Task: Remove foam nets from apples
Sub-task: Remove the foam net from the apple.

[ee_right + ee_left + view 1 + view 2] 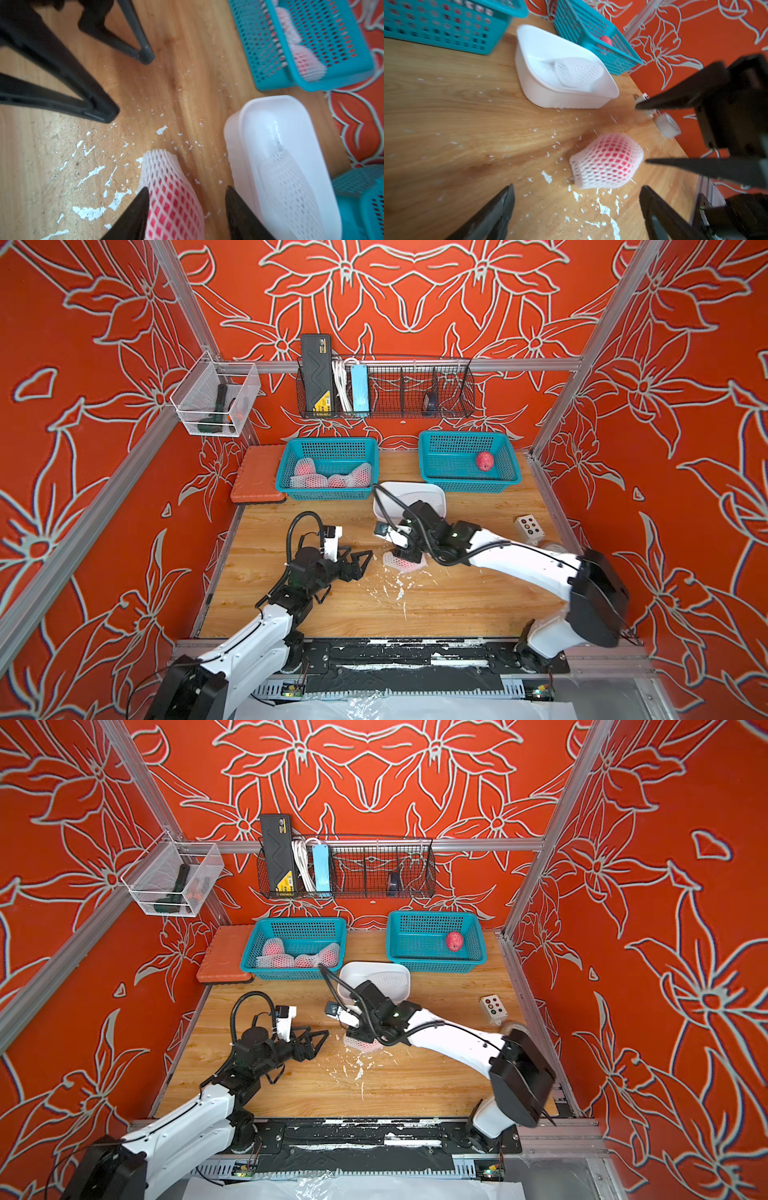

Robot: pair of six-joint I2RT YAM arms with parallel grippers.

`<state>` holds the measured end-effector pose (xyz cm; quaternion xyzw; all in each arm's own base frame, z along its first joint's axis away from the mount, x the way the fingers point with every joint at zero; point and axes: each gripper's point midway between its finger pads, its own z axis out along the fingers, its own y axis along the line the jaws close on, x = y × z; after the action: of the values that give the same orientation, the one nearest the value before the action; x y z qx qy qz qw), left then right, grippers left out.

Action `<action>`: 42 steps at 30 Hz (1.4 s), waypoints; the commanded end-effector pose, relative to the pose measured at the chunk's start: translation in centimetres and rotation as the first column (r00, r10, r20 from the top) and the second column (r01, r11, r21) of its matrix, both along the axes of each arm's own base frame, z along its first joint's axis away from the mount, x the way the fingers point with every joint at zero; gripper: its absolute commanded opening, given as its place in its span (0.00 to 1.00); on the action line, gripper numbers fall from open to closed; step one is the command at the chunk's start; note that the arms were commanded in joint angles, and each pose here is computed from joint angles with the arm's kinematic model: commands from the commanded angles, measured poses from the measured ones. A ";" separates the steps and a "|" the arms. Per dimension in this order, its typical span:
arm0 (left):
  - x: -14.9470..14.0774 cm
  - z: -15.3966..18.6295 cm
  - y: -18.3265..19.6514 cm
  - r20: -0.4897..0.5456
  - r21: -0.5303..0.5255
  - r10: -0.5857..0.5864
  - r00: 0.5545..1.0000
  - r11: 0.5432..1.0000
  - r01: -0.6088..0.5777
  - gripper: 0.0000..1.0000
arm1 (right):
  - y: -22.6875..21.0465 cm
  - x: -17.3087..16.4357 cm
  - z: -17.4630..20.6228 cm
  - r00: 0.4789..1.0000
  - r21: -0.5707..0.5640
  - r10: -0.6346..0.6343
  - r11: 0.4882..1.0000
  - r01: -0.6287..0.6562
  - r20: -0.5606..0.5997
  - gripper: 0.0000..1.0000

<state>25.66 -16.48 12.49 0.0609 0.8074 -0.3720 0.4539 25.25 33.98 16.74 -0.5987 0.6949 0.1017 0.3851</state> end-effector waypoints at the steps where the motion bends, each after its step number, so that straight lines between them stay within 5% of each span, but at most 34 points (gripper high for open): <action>1: -0.2 1.1 -2.3 0.011 -0.054 -0.099 0.995 0.994 0.099 0.90 | -0.8 1.1 6.0 0.988 0.275 -0.139 0.955 0.115 0.072 0.61; 4: -0.1 -0.1 -3.6 -0.044 -0.102 -0.151 0.988 0.984 0.146 0.90 | -4.2 1.7 6.6 0.954 0.380 -0.286 0.895 0.234 0.085 0.65; 12: 0.2 -2.2 -6.8 -0.104 -0.144 -0.314 0.944 0.944 0.298 0.84 | -9.5 -0.3 4.9 0.912 0.527 -0.410 0.782 0.333 0.032 0.70; 24: -0.2 -5.0 -8.8 -0.164 -0.147 -0.357 0.920 0.931 0.335 0.75 | -10.0 -0.4 3.7 0.907 0.528 -0.420 0.781 0.335 0.045 0.74; 35: 0.1 -4.1 -9.1 -0.153 -0.146 -0.363 0.919 0.928 0.342 0.48 | -10.5 -0.1 2.9 0.893 0.517 -0.446 0.777 0.358 0.052 0.74; 39: 0.3 -4.1 -9.1 -0.153 -0.141 -0.363 0.919 0.928 0.344 0.26 | -10.7 0.0 2.9 0.889 0.517 -0.455 0.774 0.365 0.053 0.74; 42: 0.3 -4.1 -9.2 -0.155 -0.141 -0.363 0.919 0.929 0.343 0.25 | -11.0 -0.1 2.9 0.886 0.524 -0.461 0.768 0.368 0.054 0.74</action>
<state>25.87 -25.31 7.52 0.1351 0.8062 -0.4915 0.3005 24.87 23.69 19.52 -0.3345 0.7213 0.1385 0.5905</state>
